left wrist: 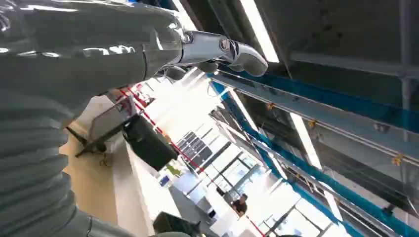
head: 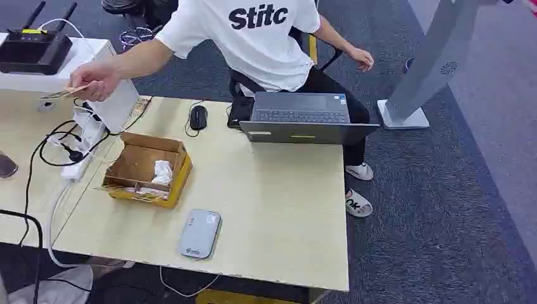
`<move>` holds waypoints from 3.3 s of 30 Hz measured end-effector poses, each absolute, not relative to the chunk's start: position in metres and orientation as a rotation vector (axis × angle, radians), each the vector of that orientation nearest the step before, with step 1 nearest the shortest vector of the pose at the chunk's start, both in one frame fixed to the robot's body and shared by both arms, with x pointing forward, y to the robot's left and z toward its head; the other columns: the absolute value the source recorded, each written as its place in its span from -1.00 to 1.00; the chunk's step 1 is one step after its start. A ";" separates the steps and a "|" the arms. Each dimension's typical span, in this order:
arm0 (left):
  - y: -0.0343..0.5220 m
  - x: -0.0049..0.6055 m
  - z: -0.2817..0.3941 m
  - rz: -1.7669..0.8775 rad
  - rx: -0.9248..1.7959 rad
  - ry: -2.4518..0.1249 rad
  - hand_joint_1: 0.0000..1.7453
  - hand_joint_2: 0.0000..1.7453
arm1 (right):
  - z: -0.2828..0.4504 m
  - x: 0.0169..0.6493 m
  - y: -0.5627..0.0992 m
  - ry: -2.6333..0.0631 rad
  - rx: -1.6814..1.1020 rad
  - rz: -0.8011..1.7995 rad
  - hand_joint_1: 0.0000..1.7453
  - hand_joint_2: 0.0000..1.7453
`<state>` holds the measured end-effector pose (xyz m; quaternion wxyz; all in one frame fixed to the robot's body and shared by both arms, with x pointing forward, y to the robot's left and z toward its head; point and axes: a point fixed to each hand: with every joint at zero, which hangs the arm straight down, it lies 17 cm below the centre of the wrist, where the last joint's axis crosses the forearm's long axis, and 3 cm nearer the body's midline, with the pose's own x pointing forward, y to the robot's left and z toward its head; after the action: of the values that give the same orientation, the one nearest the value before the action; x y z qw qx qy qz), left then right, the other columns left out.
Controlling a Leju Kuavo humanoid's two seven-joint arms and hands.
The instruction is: Pass the card to the sensor for recognition and then transmit it.
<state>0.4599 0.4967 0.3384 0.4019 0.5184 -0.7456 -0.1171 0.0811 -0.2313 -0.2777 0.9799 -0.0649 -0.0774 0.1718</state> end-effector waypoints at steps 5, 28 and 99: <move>0.443 0.473 0.332 -0.391 1.287 -1.911 -1.00 1.00 | -0.278 0.079 -0.228 -0.154 -0.130 0.379 -1.00 1.00; 0.354 0.517 0.324 -0.404 1.285 -1.944 1.00 1.00 | -0.278 0.073 -0.227 -0.137 -0.139 0.459 -1.00 1.00; 0.228 0.456 0.127 -0.883 0.809 -1.712 1.00 1.00 | -0.278 0.072 -0.225 -0.142 -0.154 0.418 -1.00 1.00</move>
<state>0.4563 0.2277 0.1268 0.5021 0.3346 -0.7087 -0.3655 0.0716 -0.2250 -0.2780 0.9728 -0.0763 -0.0703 0.2070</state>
